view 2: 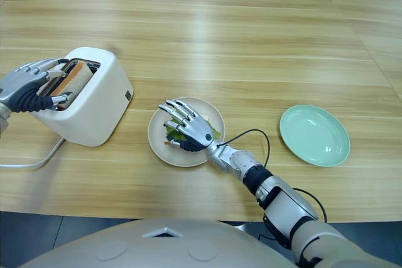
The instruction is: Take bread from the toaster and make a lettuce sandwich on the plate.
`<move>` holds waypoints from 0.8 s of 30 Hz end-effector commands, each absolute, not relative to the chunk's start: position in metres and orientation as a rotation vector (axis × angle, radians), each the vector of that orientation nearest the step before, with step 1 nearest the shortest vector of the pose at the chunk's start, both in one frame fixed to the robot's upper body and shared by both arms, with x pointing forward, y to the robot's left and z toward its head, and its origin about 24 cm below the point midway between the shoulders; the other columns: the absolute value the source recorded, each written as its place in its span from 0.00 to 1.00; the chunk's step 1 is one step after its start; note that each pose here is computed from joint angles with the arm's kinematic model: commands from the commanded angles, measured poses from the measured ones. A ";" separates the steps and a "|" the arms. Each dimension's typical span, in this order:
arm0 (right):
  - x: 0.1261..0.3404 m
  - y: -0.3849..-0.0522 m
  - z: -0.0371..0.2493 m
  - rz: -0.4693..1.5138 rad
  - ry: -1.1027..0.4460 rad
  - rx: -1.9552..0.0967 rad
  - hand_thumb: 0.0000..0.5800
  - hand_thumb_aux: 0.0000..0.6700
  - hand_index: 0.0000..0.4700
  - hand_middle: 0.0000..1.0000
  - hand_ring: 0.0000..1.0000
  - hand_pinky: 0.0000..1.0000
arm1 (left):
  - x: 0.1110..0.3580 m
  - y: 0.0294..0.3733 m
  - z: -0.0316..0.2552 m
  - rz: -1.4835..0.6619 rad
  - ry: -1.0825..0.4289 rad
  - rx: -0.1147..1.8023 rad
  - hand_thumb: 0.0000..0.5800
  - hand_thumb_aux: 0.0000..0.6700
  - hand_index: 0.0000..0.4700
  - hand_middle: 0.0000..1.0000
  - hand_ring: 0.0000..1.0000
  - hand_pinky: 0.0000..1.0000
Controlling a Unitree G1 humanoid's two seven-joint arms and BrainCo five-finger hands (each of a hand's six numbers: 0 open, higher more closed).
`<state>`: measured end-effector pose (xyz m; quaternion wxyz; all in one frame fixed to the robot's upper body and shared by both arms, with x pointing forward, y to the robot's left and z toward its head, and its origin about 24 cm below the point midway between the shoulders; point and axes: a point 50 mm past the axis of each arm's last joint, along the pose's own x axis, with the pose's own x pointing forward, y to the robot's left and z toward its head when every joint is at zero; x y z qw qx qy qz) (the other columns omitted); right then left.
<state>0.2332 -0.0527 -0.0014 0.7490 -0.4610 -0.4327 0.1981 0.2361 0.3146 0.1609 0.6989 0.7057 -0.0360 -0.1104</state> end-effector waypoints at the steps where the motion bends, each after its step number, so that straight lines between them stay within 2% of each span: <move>1: 0.231 -0.059 0.003 0.398 -0.952 -0.973 0.00 0.00 0.00 0.00 0.00 0.00 | 0.236 0.309 0.152 -0.316 -0.039 1.589 1.00 1.00 0.98 0.00 0.00 0.00; 6: 0.230 -0.063 0.015 0.309 -0.986 -0.928 0.00 0.00 0.00 0.00 0.00 0.00 | 0.237 0.301 0.149 -0.363 -0.070 1.548 1.00 1.00 0.98 0.00 0.00 0.00; 11: 0.231 -0.072 0.029 0.202 -1.015 -0.891 0.00 0.00 0.00 0.00 0.00 0.00 | 0.240 0.296 0.161 -0.338 -0.153 1.507 1.00 1.00 0.98 0.01 0.01 0.01; 13: 0.232 -0.075 0.033 0.172 -1.020 -0.887 0.00 0.00 0.00 0.00 0.00 0.00 | 0.242 0.296 0.164 -0.323 -0.174 1.490 1.00 1.00 0.98 0.25 0.25 0.25; 14: 0.233 -0.077 0.034 0.162 -1.021 -0.887 0.00 0.00 0.00 0.00 0.00 0.00 | 0.243 0.296 0.165 -0.320 -0.181 1.482 1.00 1.00 0.98 0.25 0.25 0.25; 15: 0.233 -0.078 0.035 0.153 -1.021 -0.885 0.00 0.00 0.00 0.00 0.00 0.00 | 0.243 0.296 0.166 -0.315 -0.189 1.473 1.00 1.00 0.98 0.31 0.31 0.31; 16: 0.233 -0.079 0.036 0.147 -1.020 -0.884 0.00 0.00 0.00 0.00 0.00 0.00 | 0.244 0.295 0.168 -0.308 -0.198 1.462 1.00 1.00 0.98 0.62 0.62 0.62; 17: 0.233 -0.079 0.036 0.144 -1.019 -0.884 0.00 0.00 0.00 0.00 0.00 0.00 | 0.245 0.295 0.170 -0.295 -0.207 1.451 1.00 1.00 0.98 0.78 0.78 0.78; 18: 0.233 -0.079 0.037 0.142 -1.018 -0.884 0.00 0.00 0.00 0.00 0.00 0.00 | 0.245 0.296 0.172 -0.280 -0.214 1.443 1.00 1.00 0.98 0.78 0.78 0.78; 19: 0.233 -0.080 0.037 0.140 -1.017 -0.885 0.00 0.00 0.00 0.00 0.00 0.00 | 0.246 0.297 0.173 -0.268 -0.220 1.443 1.00 1.00 0.98 1.00 1.00 1.00; 24: 0.232 -0.081 0.037 0.123 -1.015 -0.883 0.00 0.00 0.00 0.00 0.00 0.00 | 0.249 0.302 0.183 -0.197 -0.249 1.415 1.00 1.00 0.98 1.00 1.00 1.00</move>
